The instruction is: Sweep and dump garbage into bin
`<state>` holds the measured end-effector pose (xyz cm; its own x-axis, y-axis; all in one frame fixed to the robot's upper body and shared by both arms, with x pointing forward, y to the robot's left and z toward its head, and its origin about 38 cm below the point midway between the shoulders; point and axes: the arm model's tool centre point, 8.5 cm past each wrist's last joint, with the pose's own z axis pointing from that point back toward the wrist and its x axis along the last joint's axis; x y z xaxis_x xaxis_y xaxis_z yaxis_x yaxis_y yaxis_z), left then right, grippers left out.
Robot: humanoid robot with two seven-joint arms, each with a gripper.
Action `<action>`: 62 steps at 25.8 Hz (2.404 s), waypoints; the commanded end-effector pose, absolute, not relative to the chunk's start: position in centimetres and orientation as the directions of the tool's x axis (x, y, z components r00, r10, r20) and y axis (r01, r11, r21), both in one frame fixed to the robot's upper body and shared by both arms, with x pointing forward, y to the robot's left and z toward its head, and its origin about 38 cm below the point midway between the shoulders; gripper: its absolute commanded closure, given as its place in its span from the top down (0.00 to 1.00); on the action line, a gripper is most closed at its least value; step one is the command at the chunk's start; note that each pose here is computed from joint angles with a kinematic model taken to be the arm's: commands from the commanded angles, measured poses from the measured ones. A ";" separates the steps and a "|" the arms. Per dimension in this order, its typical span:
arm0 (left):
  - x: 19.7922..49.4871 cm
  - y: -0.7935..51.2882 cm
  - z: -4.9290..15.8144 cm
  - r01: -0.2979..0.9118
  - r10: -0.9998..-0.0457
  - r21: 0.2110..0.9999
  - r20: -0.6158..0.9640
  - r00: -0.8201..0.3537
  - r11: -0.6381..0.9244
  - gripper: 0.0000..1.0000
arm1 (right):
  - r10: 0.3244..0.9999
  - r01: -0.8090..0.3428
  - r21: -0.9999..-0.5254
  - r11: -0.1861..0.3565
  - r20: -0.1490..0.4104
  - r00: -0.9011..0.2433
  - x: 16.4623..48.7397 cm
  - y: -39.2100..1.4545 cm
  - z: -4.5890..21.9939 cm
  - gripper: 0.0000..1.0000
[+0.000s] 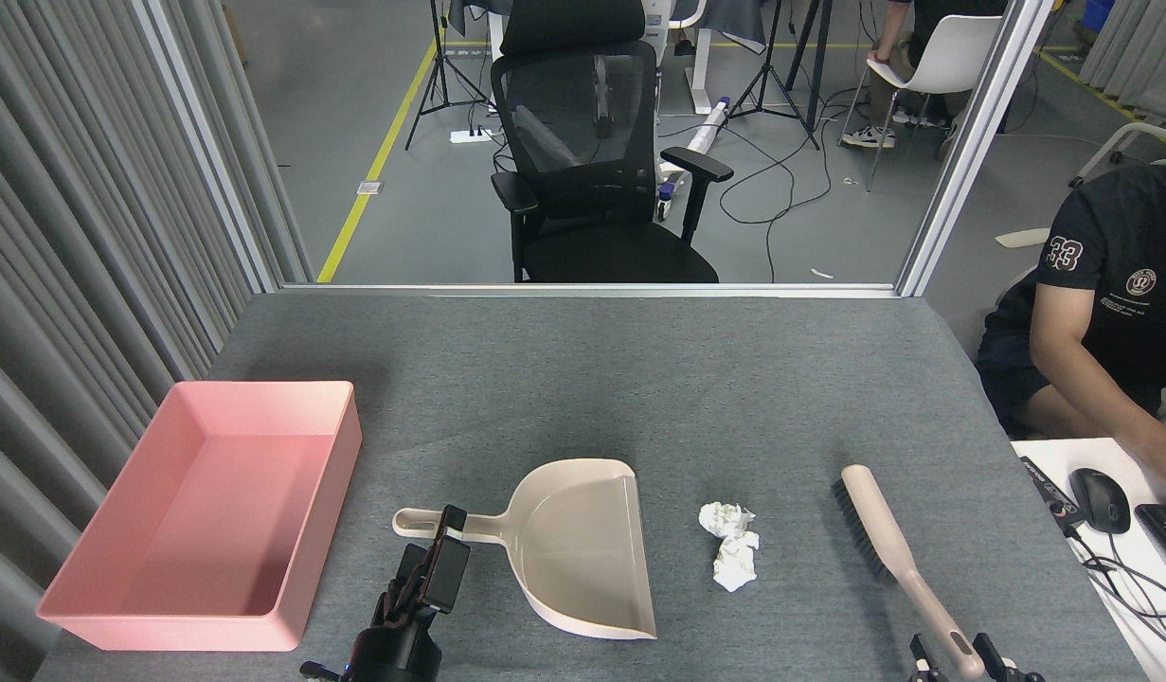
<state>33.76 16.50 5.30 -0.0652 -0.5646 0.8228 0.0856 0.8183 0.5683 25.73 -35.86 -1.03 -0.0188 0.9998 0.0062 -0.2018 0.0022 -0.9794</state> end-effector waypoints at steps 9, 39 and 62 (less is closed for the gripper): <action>33.8 16.5 5.3 0.082 -0.564 0.568 0.823 -0.064 0.819 1.00 | 1.000 -0.222 -0.975 0.009 0.013 -0.017 25.5 -35.8 -1.6 0.45; 33.7 16.4 5.2 0.076 -0.564 0.567 0.823 -0.065 0.820 1.00 | 1.000 -0.205 -0.979 0.010 0.015 -0.024 25.5 -35.8 -1.4 0.26; 34.6 16.3 1.2 0.133 -0.572 0.565 0.820 0.020 0.815 1.00 | 0.996 -0.153 -0.985 0.078 0.085 -0.040 24.4 -33.2 -1.3 0.16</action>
<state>34.22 16.33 2.23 -0.0032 -0.5718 0.8204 0.1184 0.8144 0.5681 24.76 -33.59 -1.02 -0.0425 0.9963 0.0744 -0.1486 0.0673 -0.9866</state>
